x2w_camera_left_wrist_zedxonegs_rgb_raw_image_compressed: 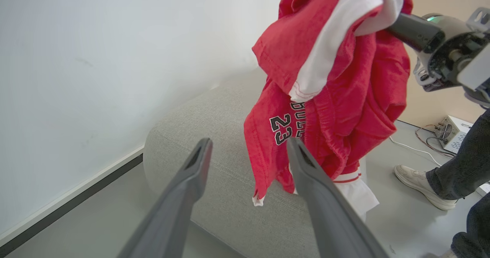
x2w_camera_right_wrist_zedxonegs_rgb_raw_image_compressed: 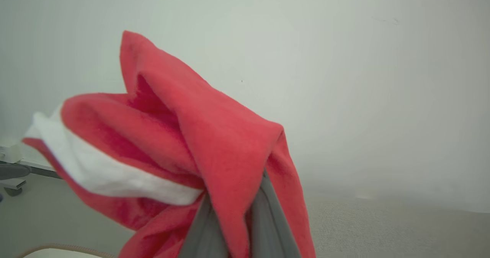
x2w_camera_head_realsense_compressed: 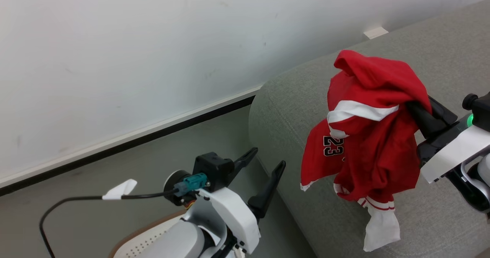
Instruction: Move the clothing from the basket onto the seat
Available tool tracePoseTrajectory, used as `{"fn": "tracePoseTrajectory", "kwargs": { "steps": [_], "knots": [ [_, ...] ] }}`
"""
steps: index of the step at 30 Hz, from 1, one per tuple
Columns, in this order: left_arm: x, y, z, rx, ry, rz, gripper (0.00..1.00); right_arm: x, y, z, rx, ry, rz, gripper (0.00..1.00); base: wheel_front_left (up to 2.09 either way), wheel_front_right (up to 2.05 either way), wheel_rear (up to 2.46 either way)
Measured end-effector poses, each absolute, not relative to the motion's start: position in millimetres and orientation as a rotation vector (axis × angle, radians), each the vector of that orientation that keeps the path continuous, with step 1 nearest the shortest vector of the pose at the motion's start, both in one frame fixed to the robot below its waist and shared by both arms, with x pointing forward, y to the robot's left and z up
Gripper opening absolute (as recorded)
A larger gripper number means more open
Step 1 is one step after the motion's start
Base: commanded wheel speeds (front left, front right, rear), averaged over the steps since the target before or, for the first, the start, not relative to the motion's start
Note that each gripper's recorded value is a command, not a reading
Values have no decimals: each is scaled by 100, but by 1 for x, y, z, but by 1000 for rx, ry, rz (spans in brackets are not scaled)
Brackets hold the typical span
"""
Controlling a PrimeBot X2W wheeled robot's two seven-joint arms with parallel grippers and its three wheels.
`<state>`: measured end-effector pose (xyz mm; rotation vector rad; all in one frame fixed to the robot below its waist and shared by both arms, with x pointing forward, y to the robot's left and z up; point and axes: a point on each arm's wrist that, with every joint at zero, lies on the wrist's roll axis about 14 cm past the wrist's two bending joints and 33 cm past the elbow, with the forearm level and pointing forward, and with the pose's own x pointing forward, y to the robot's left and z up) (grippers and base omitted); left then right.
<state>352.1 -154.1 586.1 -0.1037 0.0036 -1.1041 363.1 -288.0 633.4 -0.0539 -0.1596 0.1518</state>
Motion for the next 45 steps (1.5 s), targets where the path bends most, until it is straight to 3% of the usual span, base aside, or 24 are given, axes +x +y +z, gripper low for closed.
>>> {"fn": "tracePoseTrajectory", "kwargs": {
  "steps": [8, 14, 28, 33, 39, 45],
  "knots": [
    [351, -162, 583, -107, 16, -1132, 100, 367, -292, 632, -65, -155, 137, 0, 0, 0, 0],
    [362, -165, 579, -83, 18, -1153, 100, 390, -303, 643, -81, -173, 109, 0, 0, 0, 0],
    [437, -160, 555, -78, 18, -1125, 100, 508, -364, 682, -204, -210, -23, 0, 0, 0, 0],
    [466, -157, 529, -92, 45, -1111, 100, 560, -385, 672, -216, -190, -91, 0, 0, 0, 0],
    [489, -146, 487, -110, 115, -1069, 100, 601, -406, 616, -207, -88, -162, 0, 0, 0, 0],
    [496, -133, 462, -116, 169, -1020, 100, 602, -429, 534, -112, 57, -272, 0, 0, 0, 0]
  ]
}}
